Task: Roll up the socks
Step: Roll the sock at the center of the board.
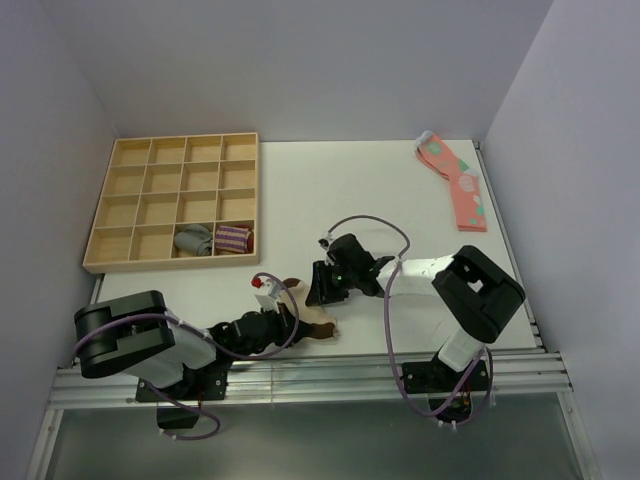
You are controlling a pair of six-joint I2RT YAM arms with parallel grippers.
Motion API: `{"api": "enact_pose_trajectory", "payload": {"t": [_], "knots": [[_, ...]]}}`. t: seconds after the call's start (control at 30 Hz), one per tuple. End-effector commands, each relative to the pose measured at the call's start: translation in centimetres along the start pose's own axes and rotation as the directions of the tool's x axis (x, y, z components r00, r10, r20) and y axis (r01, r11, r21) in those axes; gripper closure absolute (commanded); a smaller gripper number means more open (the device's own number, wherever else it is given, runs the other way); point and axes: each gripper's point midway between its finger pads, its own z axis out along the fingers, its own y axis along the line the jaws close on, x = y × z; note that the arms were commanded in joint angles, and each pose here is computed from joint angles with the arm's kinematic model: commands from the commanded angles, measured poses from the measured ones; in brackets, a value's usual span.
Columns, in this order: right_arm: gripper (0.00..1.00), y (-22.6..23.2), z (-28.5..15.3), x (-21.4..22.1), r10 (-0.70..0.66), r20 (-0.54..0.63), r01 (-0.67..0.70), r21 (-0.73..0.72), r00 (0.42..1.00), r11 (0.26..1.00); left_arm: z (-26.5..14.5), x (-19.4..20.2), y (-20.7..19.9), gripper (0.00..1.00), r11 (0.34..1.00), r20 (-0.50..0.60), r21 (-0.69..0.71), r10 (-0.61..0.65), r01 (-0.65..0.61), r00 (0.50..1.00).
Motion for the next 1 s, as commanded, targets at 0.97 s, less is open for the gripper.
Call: {"api": "enact_pose_trajectory", "payload": {"t": [0.97], "knots": [[0.66,-5.1,-3.0,0.2,0.102,0.2,-0.139,0.179,0.975,0.974,-1.0,2.1,3.8,1.0,0.98,-0.236,-0.184,0.027,-0.072,0.971]]}}
